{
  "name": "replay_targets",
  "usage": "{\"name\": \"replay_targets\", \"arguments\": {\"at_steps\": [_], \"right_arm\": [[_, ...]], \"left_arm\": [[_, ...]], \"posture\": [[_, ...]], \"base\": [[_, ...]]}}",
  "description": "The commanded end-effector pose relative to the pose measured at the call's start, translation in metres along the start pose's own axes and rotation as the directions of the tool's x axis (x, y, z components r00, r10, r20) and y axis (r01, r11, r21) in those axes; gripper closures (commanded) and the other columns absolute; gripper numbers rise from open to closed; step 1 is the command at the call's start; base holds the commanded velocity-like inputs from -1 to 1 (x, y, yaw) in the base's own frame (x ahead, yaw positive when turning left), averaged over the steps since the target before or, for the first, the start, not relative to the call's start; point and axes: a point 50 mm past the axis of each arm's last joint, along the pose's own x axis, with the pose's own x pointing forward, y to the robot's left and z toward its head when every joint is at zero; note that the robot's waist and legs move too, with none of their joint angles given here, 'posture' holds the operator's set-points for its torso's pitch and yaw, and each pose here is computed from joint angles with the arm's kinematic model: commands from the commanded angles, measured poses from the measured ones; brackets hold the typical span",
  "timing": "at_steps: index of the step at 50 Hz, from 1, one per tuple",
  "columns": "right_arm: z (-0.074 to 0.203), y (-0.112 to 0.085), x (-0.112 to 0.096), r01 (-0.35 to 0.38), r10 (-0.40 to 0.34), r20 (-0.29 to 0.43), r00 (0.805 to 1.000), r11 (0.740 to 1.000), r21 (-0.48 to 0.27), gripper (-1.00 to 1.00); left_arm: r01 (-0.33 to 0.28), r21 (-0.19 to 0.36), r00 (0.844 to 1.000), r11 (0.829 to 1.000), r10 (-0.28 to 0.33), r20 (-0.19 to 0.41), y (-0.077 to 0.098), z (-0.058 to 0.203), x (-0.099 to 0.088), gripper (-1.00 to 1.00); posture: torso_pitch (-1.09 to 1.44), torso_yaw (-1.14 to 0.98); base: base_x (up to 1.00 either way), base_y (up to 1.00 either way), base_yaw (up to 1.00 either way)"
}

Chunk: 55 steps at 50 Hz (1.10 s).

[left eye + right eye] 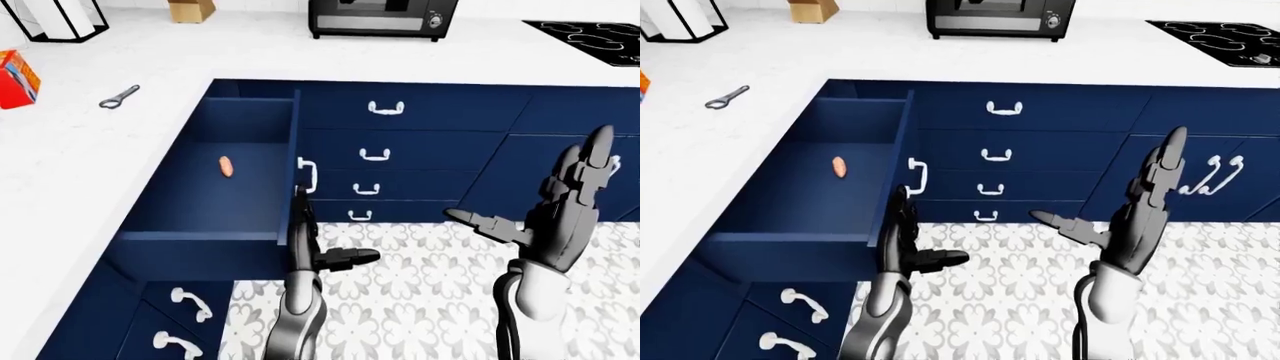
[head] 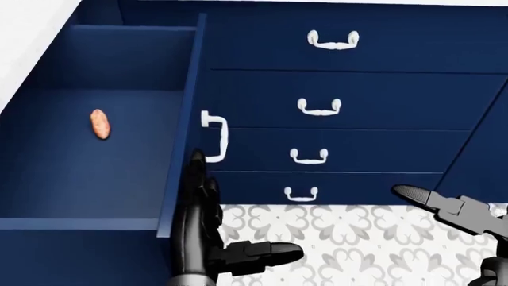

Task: Close the right drawer.

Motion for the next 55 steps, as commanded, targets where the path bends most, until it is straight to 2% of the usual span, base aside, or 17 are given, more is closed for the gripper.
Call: {"name": "replay_targets", "arguments": {"at_steps": [1,18,31,44,55], "right_arm": [[0.015,0.000,0.005,0.004,-0.005,0.084,0.996,1.000,0.017,-1.00],[0.014,0.001,0.005,0.000,-0.002,0.082,0.997,1.000,0.017,-1.00],[0.015,0.001,0.005,-0.002,0.000,0.084,0.996,1.000,0.017,-1.00],[0.015,0.001,0.005,-0.004,0.003,0.085,0.996,1.000,0.017,-1.00],[0.016,0.001,0.004,-0.007,0.006,0.090,0.996,1.000,0.011,-1.00]], "left_arm": [[-0.030,-0.031,0.997,0.999,0.033,0.075,0.003,0.015,0.002,-1.00],[-0.093,-0.063,0.992,0.994,0.097,0.076,0.012,0.015,0.005,-1.00],[-0.161,-0.088,0.984,0.983,0.166,0.059,0.022,0.015,0.009,-1.00],[-0.188,-0.118,0.979,0.975,0.195,0.053,0.028,0.016,0.014,-1.00],[-0.231,-0.153,0.969,0.961,0.242,0.059,0.039,0.025,0.019,-1.00]], "posture": [[0.00,0.00],[0.00,0.00],[0.00,0.00],[0.00,0.00],[0.00,0.00]], "base": [[0.00,0.00,0.00],[0.00,0.00,0.00],[0.00,0.00,0.00],[0.00,0.00,0.00],[0.00,0.00,0.00]]}}
